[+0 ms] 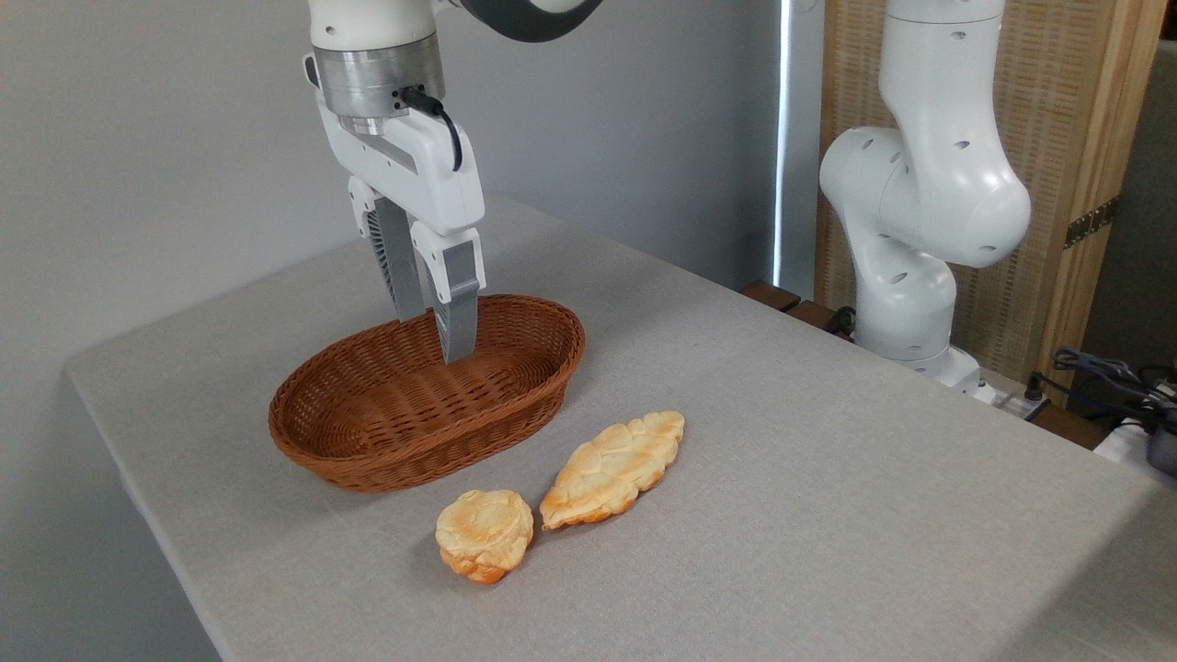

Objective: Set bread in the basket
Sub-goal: 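Lower the open gripper down onto the small round bun, then close the gripper on the round bun and lift it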

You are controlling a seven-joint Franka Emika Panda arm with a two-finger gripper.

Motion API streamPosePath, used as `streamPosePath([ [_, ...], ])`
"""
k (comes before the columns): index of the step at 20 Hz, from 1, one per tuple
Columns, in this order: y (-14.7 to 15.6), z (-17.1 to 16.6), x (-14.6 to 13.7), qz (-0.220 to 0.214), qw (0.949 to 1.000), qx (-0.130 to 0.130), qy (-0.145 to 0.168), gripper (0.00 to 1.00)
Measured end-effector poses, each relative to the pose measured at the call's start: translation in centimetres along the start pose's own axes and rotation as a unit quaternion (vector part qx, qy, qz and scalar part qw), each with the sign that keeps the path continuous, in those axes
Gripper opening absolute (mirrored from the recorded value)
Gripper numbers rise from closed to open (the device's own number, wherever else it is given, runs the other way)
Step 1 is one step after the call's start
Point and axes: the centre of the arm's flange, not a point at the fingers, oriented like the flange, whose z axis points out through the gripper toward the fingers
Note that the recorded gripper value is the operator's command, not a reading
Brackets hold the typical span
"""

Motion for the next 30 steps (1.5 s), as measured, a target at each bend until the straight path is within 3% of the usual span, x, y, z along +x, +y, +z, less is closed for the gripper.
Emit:
streamPosePath([
  [12, 0.5, -0.1, 0.1, 0.004, 1.0, -0.004, -0.005, 1.0],
  [17, -1.5, -0.3, -1.6, 0.019, 0.9998, 0.0, -0.001, 1.0],
  [24, -7.2, 6.2, -5.5, 0.078, 0.9967, 0.02, 0.01, 1.0],
  [30, -9.1, 10.2, -5.9, 0.116, 0.9932, 0.013, -0.001, 1.0],
])
